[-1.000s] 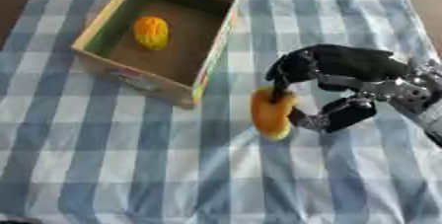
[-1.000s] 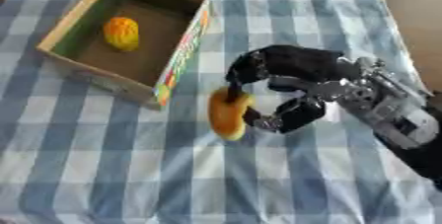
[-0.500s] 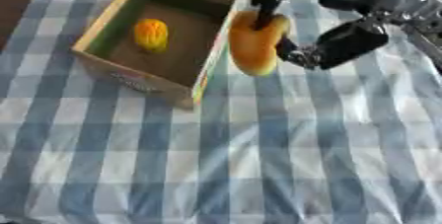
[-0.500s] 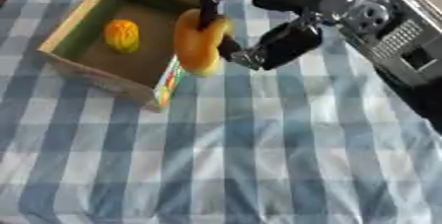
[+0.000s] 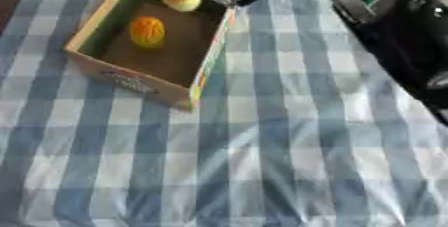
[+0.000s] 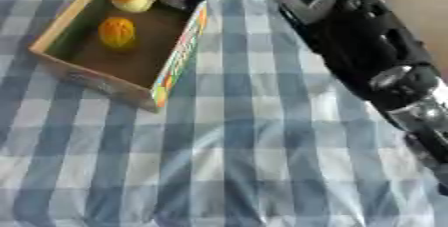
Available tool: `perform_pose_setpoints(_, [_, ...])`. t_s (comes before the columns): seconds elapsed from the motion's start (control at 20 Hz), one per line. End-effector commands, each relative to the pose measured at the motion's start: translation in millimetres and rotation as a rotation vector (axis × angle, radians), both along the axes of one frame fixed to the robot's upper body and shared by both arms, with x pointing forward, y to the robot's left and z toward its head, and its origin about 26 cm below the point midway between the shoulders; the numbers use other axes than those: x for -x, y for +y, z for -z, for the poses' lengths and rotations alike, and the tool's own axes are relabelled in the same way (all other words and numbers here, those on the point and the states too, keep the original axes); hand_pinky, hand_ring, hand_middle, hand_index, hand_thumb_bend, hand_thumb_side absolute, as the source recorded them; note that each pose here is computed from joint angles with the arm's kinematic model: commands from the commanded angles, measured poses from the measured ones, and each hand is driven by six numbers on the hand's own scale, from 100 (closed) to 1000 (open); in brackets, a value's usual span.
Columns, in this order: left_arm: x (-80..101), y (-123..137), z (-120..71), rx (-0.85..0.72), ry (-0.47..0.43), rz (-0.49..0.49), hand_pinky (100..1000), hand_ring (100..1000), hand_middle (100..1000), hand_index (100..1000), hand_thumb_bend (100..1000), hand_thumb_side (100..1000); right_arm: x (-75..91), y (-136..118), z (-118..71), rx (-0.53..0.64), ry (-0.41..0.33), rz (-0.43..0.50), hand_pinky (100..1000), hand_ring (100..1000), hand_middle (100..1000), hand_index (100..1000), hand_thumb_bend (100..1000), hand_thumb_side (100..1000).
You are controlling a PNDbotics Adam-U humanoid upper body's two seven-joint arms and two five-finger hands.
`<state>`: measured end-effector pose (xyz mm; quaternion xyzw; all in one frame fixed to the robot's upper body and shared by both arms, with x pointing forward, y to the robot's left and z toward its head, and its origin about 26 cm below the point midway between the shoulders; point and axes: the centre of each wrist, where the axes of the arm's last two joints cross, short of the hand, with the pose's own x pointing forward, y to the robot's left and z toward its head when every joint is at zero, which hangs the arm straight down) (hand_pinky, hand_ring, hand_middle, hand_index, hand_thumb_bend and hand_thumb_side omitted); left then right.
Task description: Pick up objects on the table and place them in the box.
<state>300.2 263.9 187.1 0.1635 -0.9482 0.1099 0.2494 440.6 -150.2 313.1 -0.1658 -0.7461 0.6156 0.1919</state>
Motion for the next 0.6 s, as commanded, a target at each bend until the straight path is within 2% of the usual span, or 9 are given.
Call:
perform_pose_setpoints(0.05, [1.6, 0.8, -9.9, -0.018, -0.035, 0.010, 776, 747, 665, 810, 235, 499, -18.7, 0.9, 3.3, 0.009, -0.026, 0.027, 779, 783, 531, 522, 100, 100])
perform_pose_setpoints(0.15, [1.5, 0.6, -10.2, -0.017, -0.036, 0.011, 776, 747, 665, 810, 234, 500, -23.9, -0.1, 8.2, 0.014, -0.033, 0.030, 785, 795, 541, 537, 100, 100])
perform_pose_setpoints(0.3, [0.7, -1.7, -11.8, -0.015, -0.041, 0.022, 776, 747, 665, 810, 233, 502, -31.6, 10.6, 23.8, 0.043, 0.027, 0.057, 794, 824, 583, 600, 100, 100])
perform_pose_setpoints(0.4, [0.7, -2.0, -11.7, -0.012, -0.041, 0.023, 776, 747, 665, 811, 234, 503, -37.8, 14.3, 31.2, 0.075, 0.062, 0.078, 805, 864, 648, 686, 100, 100])
perform_pose_setpoints(0.45, [0.7, -2.1, -11.7, -0.011, -0.041, 0.024, 776, 747, 665, 811, 234, 502, -40.9, 14.0, 34.3, 0.090, 0.072, 0.086, 819, 897, 712, 758, 100, 100])
perform_pose_setpoints(0.5, [0.7, -2.1, -11.7, -0.011, -0.041, 0.024, 776, 747, 665, 811, 234, 502, -43.8, 12.5, 36.2, 0.106, 0.076, 0.093, 831, 916, 744, 799, 117, 136])
perform_pose_setpoints(0.55, [0.7, -1.9, -11.6, -0.011, -0.041, 0.023, 776, 747, 665, 811, 234, 503, -45.9, 10.7, 37.0, 0.121, 0.072, 0.097, 851, 949, 790, 857, 246, 217])
perform_pose_setpoints(0.6, [0.8, -1.7, -11.3, -0.011, -0.040, 0.022, 776, 747, 665, 811, 234, 503, -46.9, 8.6, 36.3, 0.133, 0.062, 0.101, 865, 971, 823, 887, 295, 260])
